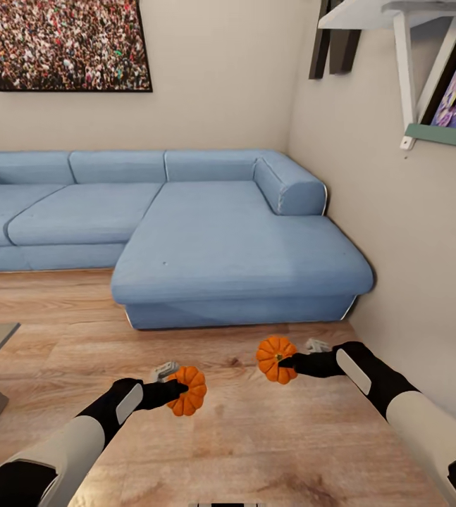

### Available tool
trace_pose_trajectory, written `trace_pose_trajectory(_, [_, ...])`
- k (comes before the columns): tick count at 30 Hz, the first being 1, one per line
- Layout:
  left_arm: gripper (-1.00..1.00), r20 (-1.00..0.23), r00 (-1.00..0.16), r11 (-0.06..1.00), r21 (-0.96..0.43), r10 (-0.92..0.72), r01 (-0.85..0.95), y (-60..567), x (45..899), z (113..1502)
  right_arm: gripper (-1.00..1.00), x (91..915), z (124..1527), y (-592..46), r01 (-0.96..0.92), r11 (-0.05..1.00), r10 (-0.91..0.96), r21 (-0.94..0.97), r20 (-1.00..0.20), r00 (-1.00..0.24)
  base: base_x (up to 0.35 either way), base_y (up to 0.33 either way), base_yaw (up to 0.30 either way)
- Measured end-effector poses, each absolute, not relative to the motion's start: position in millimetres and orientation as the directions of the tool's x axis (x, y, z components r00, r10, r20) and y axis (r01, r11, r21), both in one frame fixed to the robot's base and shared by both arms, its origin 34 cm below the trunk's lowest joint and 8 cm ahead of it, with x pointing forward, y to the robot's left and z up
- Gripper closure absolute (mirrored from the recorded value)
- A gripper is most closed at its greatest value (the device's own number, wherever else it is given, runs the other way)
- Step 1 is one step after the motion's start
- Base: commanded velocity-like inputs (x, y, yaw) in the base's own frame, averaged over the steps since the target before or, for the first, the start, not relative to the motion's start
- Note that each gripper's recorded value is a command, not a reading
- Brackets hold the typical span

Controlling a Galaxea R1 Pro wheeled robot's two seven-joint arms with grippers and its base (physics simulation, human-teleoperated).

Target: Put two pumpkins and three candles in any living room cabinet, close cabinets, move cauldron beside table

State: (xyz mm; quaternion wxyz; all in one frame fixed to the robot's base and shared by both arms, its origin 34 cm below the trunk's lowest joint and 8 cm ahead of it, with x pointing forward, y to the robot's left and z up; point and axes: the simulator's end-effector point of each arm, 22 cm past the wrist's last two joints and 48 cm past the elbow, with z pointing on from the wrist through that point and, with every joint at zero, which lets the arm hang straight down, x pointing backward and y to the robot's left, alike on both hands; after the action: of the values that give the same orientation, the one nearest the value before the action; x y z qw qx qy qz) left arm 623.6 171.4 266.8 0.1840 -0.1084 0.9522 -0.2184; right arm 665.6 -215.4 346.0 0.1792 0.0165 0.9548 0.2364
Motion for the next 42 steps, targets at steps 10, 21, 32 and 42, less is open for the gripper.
trace_pose_trajectory(10, [1.00,-0.340,-0.896,0.882,-0.458,-0.287,-0.109,172.6,632.4,289.7,1.00,673.0,361.9,-235.6,-0.031,0.928,0.119,0.371,-0.374,-0.920,0.000,0.000,0.000])
trace_pose_trajectory(21, [1.00,-0.379,-0.880,0.889,-0.447,-0.287,-0.098,180.6,640.7,312.3,1.00,677.7,387.0,-236.7,-0.046,0.931,0.114,0.362,-0.410,-0.905,0.000,0.000,0.039])
trace_pose_trajectory(32, [1.00,-0.409,-0.865,0.904,-0.415,-0.289,-0.105,188.2,646.1,330.0,1.00,681.4,410.5,-236.9,-0.059,0.931,0.115,0.359,-0.443,-0.889,0.000,0.000,0.064])
trace_pose_trajectory(42, [1.00,-0.432,-0.855,0.904,-0.417,-0.286,-0.092,186.2,649.8,346.4,1.00,683.0,427.8,-237.7,-0.069,0.933,0.112,0.354,-0.466,-0.878,0.000,0.000,0.110])
